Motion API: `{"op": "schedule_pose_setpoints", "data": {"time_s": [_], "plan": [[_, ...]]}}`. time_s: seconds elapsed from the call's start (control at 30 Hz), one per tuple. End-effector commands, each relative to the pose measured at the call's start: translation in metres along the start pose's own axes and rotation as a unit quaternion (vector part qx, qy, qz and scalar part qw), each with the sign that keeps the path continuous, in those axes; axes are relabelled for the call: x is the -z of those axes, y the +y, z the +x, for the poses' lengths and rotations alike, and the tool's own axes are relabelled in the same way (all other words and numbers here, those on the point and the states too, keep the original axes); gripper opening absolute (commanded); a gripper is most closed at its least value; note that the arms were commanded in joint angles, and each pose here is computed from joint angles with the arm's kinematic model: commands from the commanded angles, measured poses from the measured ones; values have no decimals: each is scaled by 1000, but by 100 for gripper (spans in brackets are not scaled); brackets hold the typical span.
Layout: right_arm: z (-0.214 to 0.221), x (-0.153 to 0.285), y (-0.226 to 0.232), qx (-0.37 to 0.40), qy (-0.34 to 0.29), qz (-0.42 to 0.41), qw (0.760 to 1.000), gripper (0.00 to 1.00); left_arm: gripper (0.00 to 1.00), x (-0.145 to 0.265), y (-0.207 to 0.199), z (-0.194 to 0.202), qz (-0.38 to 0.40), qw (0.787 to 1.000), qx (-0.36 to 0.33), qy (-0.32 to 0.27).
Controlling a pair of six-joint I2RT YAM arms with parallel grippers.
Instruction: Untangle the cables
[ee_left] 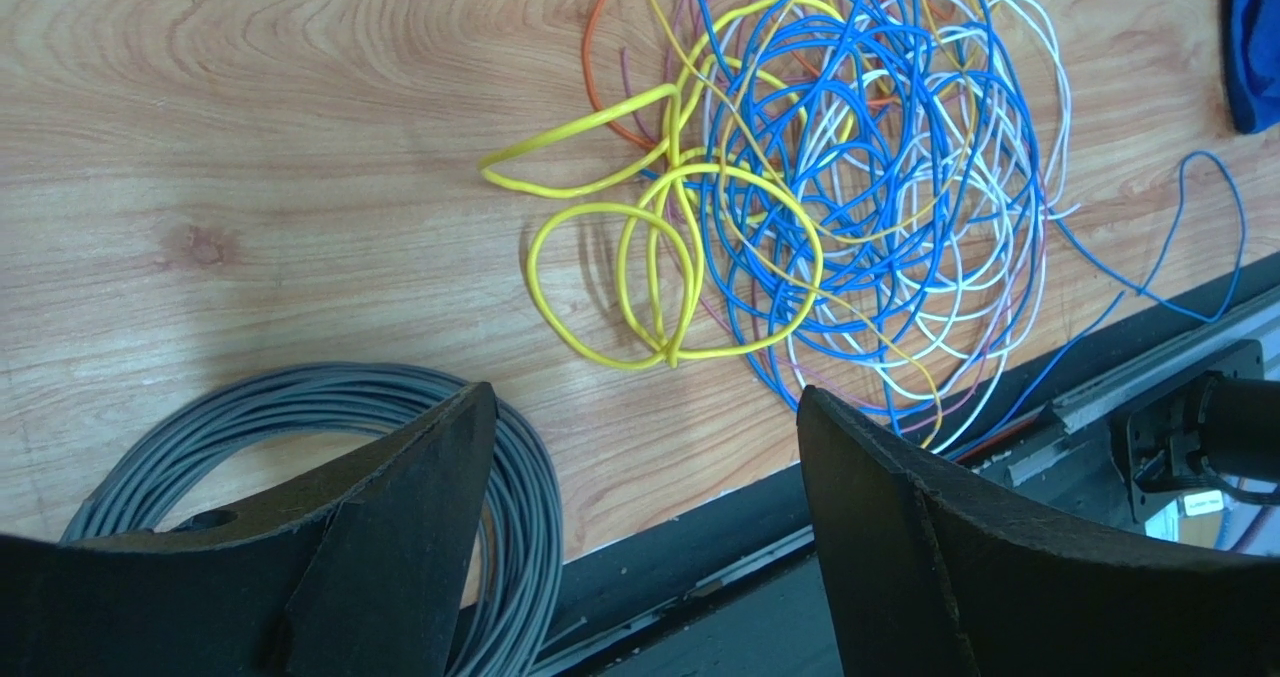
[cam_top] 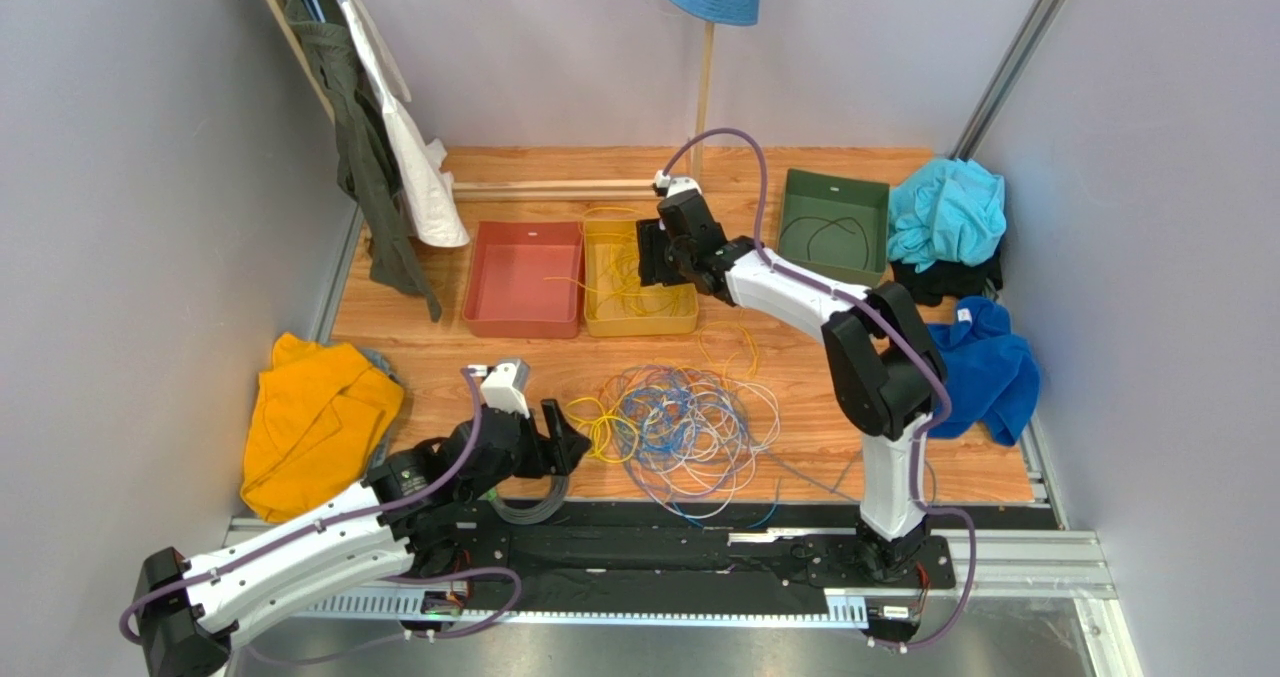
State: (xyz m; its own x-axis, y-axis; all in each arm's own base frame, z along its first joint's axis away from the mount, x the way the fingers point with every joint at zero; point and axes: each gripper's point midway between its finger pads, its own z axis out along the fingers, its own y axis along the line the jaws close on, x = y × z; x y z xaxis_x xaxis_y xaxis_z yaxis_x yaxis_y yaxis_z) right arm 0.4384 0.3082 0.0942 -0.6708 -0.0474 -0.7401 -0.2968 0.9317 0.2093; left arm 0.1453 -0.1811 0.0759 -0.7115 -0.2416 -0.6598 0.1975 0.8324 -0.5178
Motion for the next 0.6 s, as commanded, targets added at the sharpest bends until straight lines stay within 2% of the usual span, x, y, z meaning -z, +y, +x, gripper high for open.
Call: {"op": "schedule_pose_setpoints", "data": {"time_s": [0.0, 0.17, 0.23, 0.43, 0.53, 0.57], "plan": [[-53, 48, 5, 3, -90, 20, 996, 61, 82, 7, -10, -14, 8, 1000, 1, -12], [-60, 80, -13, 22, -125, 87, 988, 61, 81, 20, -13, -28, 4, 1000, -4, -26], [-67, 95, -8, 22, -144, 80, 986, 62, 81, 27, -12, -35, -1, 999, -7, -34], [-57, 99, -3, 22, -134, 55, 989, 58, 81, 48, -10, -63, -22, 997, -17, -75], [-60, 100, 5, 17, -146, 32, 989, 38, 81, 59, -9, -75, -29, 995, -20, -92], [-61, 99, 6, 15, -147, 30, 989, 26, 81, 62, -9, -78, -28, 995, -21, -98]]}}
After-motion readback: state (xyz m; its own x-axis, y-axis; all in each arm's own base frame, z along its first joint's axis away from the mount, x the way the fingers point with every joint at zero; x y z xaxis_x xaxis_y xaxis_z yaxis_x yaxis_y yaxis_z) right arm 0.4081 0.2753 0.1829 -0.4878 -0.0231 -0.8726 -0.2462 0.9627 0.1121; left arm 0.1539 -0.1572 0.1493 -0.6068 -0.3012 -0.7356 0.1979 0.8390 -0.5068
